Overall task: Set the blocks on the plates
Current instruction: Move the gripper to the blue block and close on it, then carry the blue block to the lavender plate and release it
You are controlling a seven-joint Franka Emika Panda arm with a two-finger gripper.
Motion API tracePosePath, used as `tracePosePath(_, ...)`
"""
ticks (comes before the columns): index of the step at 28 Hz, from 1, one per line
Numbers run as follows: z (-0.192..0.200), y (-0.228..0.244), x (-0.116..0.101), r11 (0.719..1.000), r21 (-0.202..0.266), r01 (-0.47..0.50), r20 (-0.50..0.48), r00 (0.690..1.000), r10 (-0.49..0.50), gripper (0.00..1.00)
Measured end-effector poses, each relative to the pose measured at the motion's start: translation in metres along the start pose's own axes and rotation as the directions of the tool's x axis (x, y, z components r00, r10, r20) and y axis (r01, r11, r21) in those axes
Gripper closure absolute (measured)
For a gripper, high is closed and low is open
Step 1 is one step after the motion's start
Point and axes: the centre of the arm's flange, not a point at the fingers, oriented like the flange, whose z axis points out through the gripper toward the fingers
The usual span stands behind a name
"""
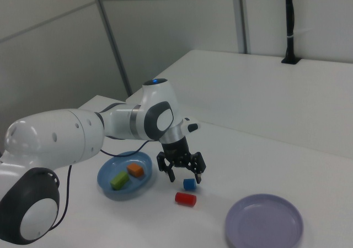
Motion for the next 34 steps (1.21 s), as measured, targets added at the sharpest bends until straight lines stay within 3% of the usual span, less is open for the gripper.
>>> tracePosePath(5, 0.003, -0.001, 0.001, 1.0, 0.003, 0.004, 0.003, 1.0, -0.004, 0.03)
tracePosePath(13, 0.005, -0.002, 0.001, 1.0, 0.005, 0.006, 0.006, 1.0, -0.006, 0.35)
tracePosePath(18, 0.005, -0.002, 0.001, 1.0, 0.005, 0.006, 0.006, 1.0, -0.006, 0.51)
tracePosePath(19, 0.005, -0.002, 0.001, 1.0, 0.005, 0.007, 0.006, 1.0, -0.007, 0.58)
tracePosePath(29, 0.002, 0.003, 0.001, 1.0, 0.005, -0.001, 0.0, 1.0, 0.001, 0.61)
tracePosePath(34, -0.014, 0.025, -0.004, 0.998, 0.04, -0.055, -0.03, 0.998, 0.056, 0.61)
